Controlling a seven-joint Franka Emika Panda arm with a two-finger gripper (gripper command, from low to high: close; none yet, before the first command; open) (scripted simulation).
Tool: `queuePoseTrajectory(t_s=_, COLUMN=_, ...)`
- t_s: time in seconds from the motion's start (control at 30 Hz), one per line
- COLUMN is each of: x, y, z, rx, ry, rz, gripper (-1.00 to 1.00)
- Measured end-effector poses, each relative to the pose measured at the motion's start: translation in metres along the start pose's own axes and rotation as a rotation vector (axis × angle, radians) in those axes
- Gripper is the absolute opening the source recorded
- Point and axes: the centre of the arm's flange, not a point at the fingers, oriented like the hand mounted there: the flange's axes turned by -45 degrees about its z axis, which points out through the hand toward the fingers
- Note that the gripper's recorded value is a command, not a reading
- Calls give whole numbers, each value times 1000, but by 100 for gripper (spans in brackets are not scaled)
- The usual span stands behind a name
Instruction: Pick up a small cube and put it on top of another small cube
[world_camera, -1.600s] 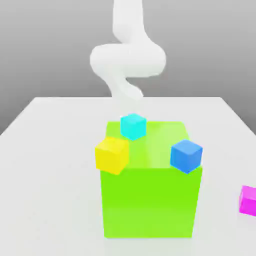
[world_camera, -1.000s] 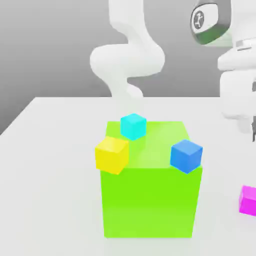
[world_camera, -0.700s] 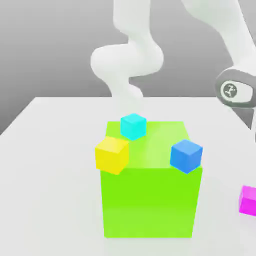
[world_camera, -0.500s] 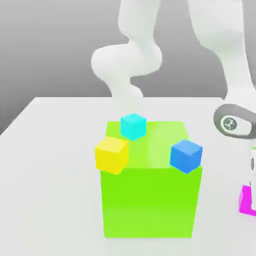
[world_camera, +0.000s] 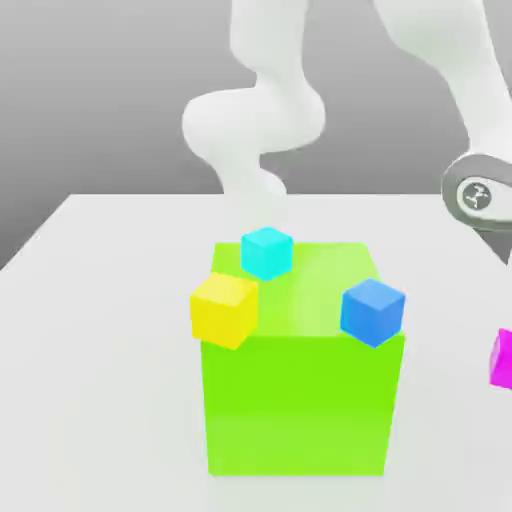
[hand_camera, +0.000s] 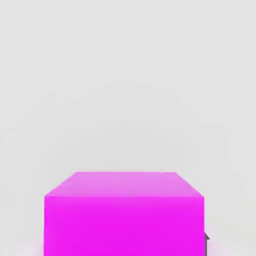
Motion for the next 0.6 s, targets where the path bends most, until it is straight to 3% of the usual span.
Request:
queuePoseTrajectory(t_s=0.17, x=-55, y=83, z=-80, rx=-3, ry=-17, rz=203, gripper=-100)
queuePoseTrajectory(t_s=0.37, x=-135, y=131, z=-174, rx=34, ry=-2, rz=383, gripper=-100)
queuePoseTrajectory(t_s=0.53, x=-158, y=139, z=-136, rx=64, ry=36, rz=426, gripper=-100)
queuePoseTrajectory(t_s=0.57, x=-159, y=139, z=-126, rx=65, ry=37, rz=426, gripper=100)
queuePoseTrajectory(t_s=0.6, x=-159, y=139, z=-126, rx=65, ry=37, rz=426, gripper=100)
